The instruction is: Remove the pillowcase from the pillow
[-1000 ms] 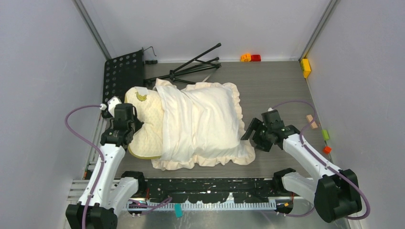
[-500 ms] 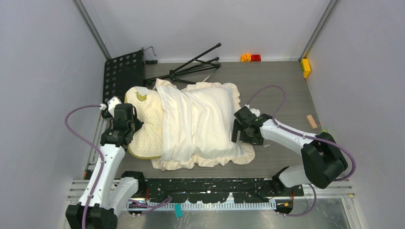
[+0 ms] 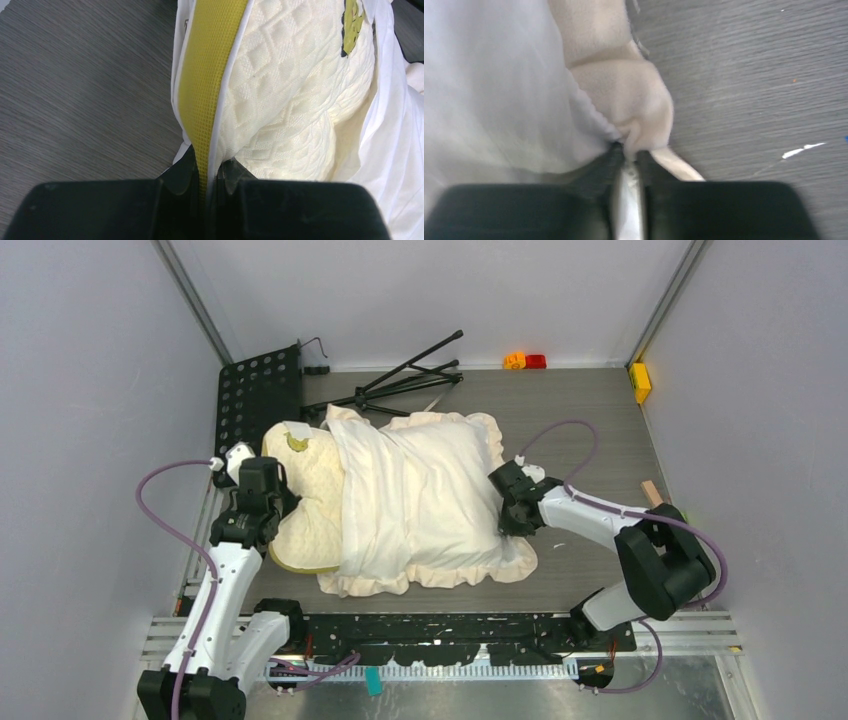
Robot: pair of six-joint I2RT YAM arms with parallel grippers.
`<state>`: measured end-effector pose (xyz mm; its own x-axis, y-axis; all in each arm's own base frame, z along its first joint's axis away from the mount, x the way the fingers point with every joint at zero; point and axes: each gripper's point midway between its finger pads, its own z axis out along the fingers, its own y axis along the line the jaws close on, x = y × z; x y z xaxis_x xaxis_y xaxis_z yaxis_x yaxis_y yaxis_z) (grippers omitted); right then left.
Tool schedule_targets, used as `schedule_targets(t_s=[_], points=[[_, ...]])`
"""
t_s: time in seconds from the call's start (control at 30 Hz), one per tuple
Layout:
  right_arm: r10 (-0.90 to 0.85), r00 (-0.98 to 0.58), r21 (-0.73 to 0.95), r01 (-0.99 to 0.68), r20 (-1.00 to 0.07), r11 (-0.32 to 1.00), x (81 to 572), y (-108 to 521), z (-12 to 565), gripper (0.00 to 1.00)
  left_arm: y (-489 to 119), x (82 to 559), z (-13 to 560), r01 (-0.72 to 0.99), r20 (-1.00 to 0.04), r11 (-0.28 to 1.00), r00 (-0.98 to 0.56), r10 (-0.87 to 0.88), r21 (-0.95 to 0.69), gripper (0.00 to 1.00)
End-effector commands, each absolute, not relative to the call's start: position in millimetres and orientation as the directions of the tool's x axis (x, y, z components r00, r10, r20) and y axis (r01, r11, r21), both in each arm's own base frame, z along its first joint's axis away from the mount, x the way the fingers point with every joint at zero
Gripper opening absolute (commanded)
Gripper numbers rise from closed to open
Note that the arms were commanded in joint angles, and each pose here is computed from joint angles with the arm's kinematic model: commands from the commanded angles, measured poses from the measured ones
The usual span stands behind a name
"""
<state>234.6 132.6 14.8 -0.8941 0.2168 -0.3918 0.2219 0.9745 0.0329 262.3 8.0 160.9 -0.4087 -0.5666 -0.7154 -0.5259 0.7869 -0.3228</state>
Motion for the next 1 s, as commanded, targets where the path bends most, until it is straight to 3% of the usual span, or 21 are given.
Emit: schedule_targets(t_s=[0.0, 0.2, 0.6, 0.8, 0.97], points=[[0.344, -0.820, 0.024, 0.376, -0.456, 0.927, 252, 87, 21, 0.01, 9, 273, 181, -0.498, -0.753, 0.789, -0.343, -0.562, -0.361, 0.00], [0.554, -0.607, 0.193, 0.556, -0.570, 0.808, 287, 27, 88, 0.00, 8, 276, 187, -0.492, -0.754, 0.787, -0.334, -0.566, -0.372, 0.00], [0.660, -0.195, 0.352, 0.719, -0.726, 0.599, 285, -72, 204, 0.00, 12, 301, 256, -0.470, -0.783, 0.762, -0.207, -0.586, -0.446, 0.00], [0.673, -0.002, 0.437, 0.759, -0.740, 0.483, 262, -94, 241, 0.00, 62, 295, 296, -0.613, -0.898, 0.731, -0.077, -0.433, -0.300, 0.00], [0.671, 0.050, 0.479, 0.740, -0.740, 0.473, 266, -97, 262, 0.00, 81, 303, 337, -0.656, -0.942, 0.715, -0.021, -0.336, -0.241, 0.00]])
